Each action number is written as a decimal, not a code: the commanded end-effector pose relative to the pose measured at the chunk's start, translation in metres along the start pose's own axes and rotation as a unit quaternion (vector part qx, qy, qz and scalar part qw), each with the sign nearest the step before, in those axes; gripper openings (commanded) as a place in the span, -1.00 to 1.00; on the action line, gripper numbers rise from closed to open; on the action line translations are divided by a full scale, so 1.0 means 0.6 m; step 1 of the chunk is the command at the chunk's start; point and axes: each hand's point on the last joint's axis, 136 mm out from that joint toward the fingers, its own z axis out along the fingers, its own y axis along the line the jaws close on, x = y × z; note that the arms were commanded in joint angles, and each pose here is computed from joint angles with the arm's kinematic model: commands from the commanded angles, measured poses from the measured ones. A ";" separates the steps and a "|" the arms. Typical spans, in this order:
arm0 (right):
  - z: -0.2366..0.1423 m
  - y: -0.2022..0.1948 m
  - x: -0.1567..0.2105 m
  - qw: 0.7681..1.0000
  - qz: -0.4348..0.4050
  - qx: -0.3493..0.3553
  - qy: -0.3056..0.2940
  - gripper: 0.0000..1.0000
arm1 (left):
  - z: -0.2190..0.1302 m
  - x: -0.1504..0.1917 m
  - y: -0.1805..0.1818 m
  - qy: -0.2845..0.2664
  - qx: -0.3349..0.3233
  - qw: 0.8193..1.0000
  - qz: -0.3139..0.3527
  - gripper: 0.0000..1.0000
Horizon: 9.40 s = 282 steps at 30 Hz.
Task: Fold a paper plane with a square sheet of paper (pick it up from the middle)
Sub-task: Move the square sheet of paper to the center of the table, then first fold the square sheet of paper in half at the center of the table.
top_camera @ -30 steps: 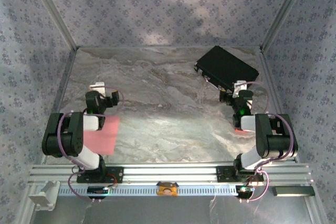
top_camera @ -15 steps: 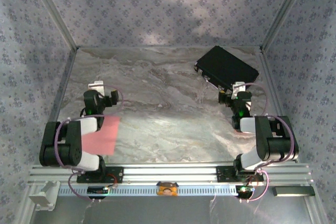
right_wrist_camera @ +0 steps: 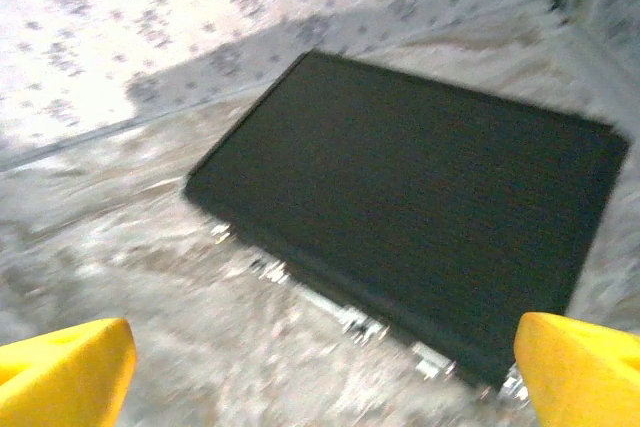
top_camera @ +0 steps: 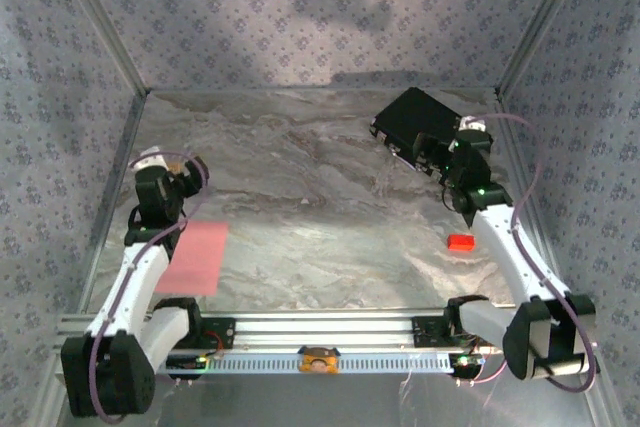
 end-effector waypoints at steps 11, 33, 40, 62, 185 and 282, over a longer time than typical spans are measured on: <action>-0.070 0.130 0.197 0.949 0.072 -0.217 0.215 0.98 | -0.050 0.251 0.079 0.267 -0.084 0.948 -0.154 0.99; -0.061 0.132 0.235 0.952 0.080 -0.186 0.230 0.98 | -0.060 0.361 0.033 0.362 -0.079 0.910 -0.187 0.99; -0.061 0.130 0.237 0.951 0.095 -0.180 0.233 0.98 | -0.062 0.370 -0.041 0.331 -0.044 0.921 -0.198 0.99; -0.061 0.120 0.227 0.932 0.192 -0.197 0.236 0.98 | -0.054 0.373 -0.216 0.381 0.082 0.915 0.103 0.99; -0.055 0.128 0.282 0.926 0.117 -0.155 0.323 0.98 | -0.094 0.509 -0.314 0.530 -0.003 0.791 0.306 0.97; -0.077 0.135 0.249 0.913 0.150 -0.267 0.269 0.94 | -0.120 0.525 -0.457 0.558 0.296 0.775 -0.033 -0.15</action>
